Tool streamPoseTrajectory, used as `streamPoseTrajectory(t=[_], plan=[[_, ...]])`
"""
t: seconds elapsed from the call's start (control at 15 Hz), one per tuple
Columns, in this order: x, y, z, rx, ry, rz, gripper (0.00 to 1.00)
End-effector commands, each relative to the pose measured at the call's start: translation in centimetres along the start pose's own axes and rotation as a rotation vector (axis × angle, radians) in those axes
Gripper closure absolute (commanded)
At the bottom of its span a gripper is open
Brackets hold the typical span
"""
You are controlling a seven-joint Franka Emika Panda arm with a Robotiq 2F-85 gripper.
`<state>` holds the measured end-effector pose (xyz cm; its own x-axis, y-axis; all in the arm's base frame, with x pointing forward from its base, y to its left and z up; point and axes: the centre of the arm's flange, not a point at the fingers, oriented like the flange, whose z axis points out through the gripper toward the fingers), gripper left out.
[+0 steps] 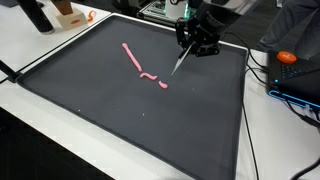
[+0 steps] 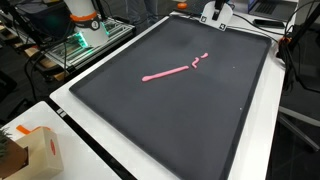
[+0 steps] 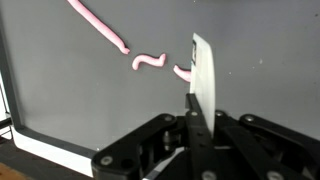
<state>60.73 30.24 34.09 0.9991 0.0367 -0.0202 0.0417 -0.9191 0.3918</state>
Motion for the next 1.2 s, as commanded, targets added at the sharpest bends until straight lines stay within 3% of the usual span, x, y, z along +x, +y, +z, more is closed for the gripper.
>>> streamPoseTrajectory(t=[0.0,0.47,1.13], plan=[[1.8,-1.7,0.3,-0.037,-0.006,-0.054,0.99],[3.5,-2.5,0.7,-0.041,-0.006,-0.086,0.99],[5.7,1.5,0.3,0.009,0.006,0.002,0.99]])
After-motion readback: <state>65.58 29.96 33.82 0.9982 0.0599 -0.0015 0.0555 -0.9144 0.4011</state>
